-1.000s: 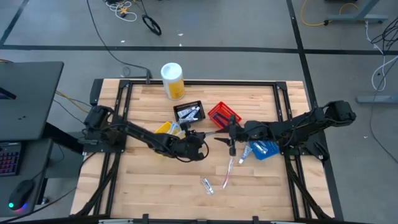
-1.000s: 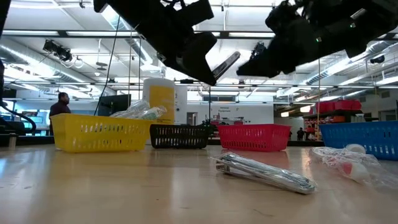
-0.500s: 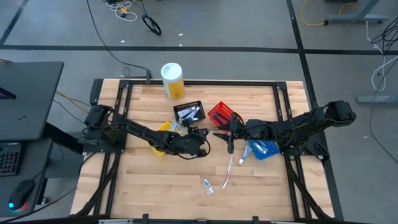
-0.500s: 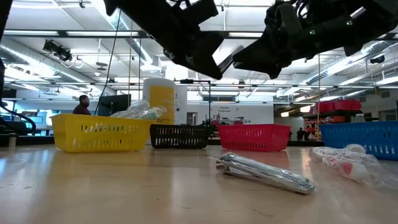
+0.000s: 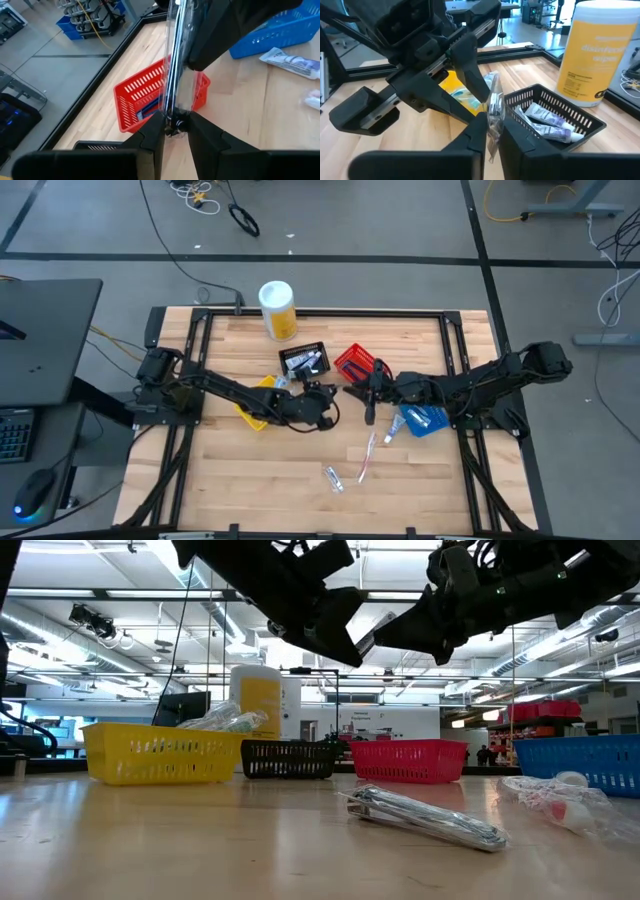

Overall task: Pick & Place Travel size toiletries
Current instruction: Put the silver nail cutter into the blue basket

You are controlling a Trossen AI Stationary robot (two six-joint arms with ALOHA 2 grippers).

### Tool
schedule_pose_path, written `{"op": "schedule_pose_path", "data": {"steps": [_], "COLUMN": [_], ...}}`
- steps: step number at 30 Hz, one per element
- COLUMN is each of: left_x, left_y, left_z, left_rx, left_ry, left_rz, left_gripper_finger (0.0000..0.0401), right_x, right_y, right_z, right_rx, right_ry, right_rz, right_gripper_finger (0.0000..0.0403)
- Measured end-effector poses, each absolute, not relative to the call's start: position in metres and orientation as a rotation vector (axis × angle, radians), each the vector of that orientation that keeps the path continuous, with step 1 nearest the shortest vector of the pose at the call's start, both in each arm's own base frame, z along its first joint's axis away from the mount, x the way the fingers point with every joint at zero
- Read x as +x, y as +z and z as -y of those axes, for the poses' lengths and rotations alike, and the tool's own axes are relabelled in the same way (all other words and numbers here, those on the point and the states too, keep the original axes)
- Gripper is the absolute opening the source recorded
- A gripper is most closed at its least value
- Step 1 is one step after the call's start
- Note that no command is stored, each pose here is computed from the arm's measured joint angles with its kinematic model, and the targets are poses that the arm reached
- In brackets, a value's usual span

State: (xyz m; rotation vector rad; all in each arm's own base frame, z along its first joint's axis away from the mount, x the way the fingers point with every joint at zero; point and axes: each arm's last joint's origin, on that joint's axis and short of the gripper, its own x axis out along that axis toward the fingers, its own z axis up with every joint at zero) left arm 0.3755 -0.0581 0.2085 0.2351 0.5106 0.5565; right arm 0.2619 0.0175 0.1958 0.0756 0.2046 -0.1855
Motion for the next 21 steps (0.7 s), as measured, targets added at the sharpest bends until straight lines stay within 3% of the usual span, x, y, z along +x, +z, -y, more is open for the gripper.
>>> {"op": "schedule_pose_path", "data": {"steps": [7,21], "left_x": [0.3755,0.3755], "left_y": [0.2085,0.2084], "left_z": [0.0578,0.0582], "left_rx": [0.234,0.231], "left_ry": [0.559,0.554], "left_rz": [-0.510,-0.511], "left_gripper_finger": [0.0079,0.0136], "right_x": [0.2619,0.2596], "right_y": [0.1958,0.1878], "right_z": [-0.0175,-0.0163], "right_rx": [0.057,0.064], "right_ry": [-0.183,-0.224], "right_rz": [-0.206,-0.287], "right_gripper_finger": [0.0020,0.0016]}}
